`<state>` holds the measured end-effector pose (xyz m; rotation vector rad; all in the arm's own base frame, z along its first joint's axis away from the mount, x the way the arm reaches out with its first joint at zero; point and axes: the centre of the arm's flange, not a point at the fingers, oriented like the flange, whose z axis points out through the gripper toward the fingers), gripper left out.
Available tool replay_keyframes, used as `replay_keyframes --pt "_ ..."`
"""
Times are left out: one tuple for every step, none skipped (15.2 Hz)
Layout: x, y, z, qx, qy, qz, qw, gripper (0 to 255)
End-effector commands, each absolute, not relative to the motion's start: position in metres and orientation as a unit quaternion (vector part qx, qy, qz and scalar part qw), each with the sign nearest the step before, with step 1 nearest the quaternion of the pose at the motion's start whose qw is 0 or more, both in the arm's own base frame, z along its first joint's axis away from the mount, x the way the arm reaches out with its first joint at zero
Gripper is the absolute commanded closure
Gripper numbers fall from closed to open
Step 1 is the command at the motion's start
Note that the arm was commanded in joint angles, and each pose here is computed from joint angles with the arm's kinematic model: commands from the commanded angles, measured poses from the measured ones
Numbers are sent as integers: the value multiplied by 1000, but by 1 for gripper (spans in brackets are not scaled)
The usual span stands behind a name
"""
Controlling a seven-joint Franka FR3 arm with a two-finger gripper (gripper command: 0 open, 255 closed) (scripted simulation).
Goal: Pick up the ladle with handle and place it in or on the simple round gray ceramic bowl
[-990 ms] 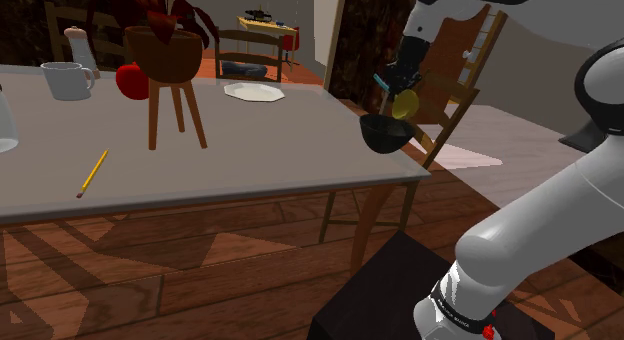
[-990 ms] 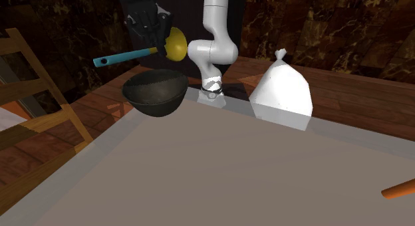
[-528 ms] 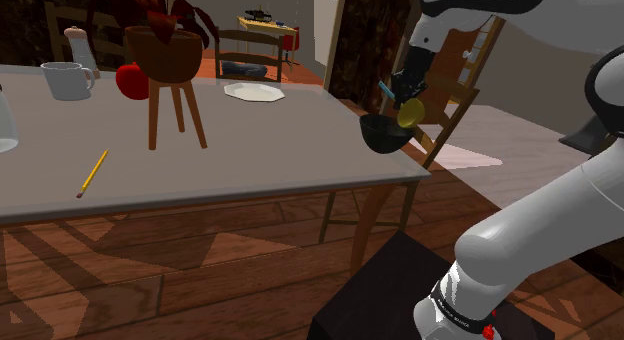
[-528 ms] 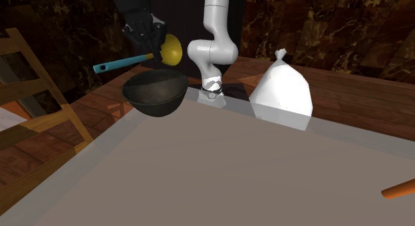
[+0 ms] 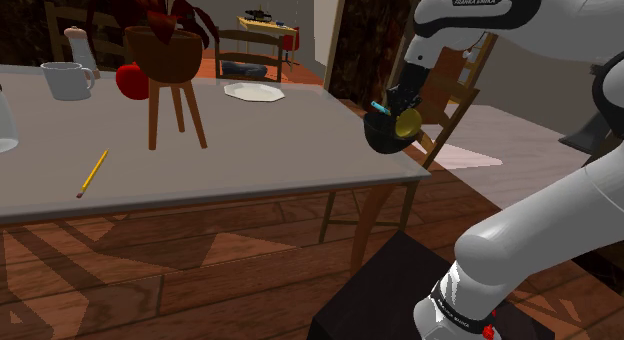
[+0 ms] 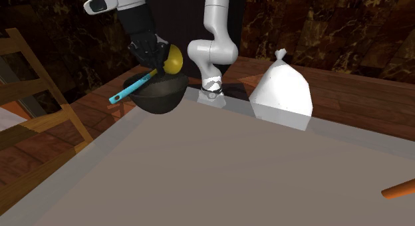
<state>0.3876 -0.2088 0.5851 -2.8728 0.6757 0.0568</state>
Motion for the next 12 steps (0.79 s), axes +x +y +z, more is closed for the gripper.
replay_keyframes --pt "388 -210 574 -969 228 19 95 255" --pt "388 -210 574 -969 228 19 95 255" --pt "388 -210 574 -969 228 19 95 255" --pt "388 -210 574 -969 228 19 95 255" --pt "388 -210 574 -969 228 19 95 255" --pt "388 -210 574 -969 228 19 95 255" --pt "388 -210 574 -969 228 19 95 255" --pt "388 -210 574 -969 228 19 95 255" --pt "389 -210 574 -969 228 19 95 0" --pt "388 -210 574 -969 228 19 95 0" --pt "389 -210 574 -969 228 19 95 0" --pt "389 -210 575 -969 228 19 95 0"
